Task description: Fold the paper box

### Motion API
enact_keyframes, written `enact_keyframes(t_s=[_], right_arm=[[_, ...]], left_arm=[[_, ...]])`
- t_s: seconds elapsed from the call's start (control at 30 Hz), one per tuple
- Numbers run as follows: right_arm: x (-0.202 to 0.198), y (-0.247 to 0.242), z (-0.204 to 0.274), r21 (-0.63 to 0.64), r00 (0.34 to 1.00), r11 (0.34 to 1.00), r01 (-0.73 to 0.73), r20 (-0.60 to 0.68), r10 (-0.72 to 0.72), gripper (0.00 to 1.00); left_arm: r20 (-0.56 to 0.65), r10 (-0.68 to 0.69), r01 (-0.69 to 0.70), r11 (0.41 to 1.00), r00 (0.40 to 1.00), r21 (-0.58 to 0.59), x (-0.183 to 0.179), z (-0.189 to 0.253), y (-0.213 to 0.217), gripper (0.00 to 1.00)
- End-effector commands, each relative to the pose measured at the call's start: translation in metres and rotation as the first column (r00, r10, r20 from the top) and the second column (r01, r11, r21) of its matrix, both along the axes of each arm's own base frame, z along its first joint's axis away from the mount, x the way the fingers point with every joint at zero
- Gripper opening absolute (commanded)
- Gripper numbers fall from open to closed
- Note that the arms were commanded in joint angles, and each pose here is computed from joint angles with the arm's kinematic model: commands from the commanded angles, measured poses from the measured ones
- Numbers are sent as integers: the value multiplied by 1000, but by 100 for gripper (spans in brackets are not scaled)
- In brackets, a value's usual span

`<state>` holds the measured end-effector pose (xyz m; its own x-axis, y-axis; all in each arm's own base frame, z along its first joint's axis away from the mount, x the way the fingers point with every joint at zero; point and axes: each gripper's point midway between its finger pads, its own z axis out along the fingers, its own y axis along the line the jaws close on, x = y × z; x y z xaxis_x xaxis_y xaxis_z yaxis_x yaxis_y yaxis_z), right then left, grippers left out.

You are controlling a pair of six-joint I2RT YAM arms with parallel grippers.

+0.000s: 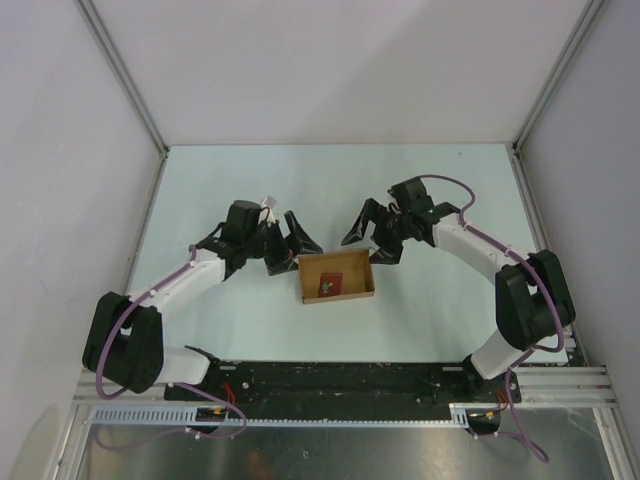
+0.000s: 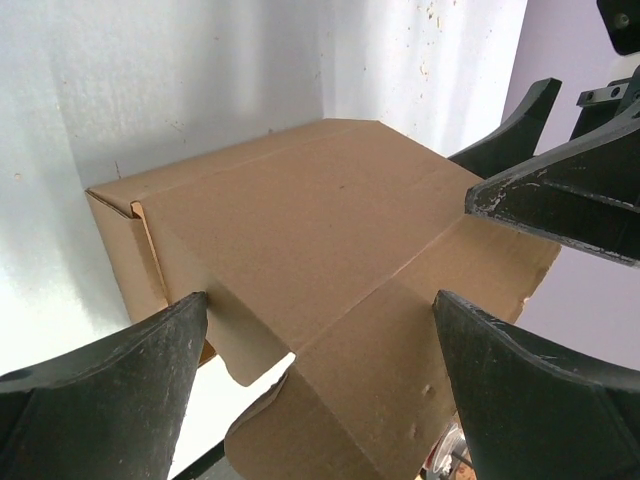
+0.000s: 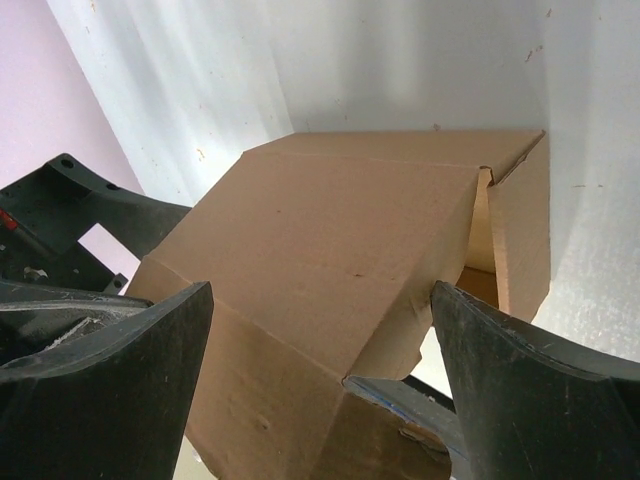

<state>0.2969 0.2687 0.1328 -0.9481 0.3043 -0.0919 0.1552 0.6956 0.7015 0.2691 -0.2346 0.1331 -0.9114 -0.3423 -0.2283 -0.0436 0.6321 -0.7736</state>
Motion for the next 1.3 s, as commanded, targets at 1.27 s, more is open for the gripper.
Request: enact_keyframes(t_s=[1.27], right_arm=[[-13,-22,-2,-217,992,976,-32,109,57,61]], left_arm=[[37,4,-4,1000,999,-7,-12,-5,-1,70]])
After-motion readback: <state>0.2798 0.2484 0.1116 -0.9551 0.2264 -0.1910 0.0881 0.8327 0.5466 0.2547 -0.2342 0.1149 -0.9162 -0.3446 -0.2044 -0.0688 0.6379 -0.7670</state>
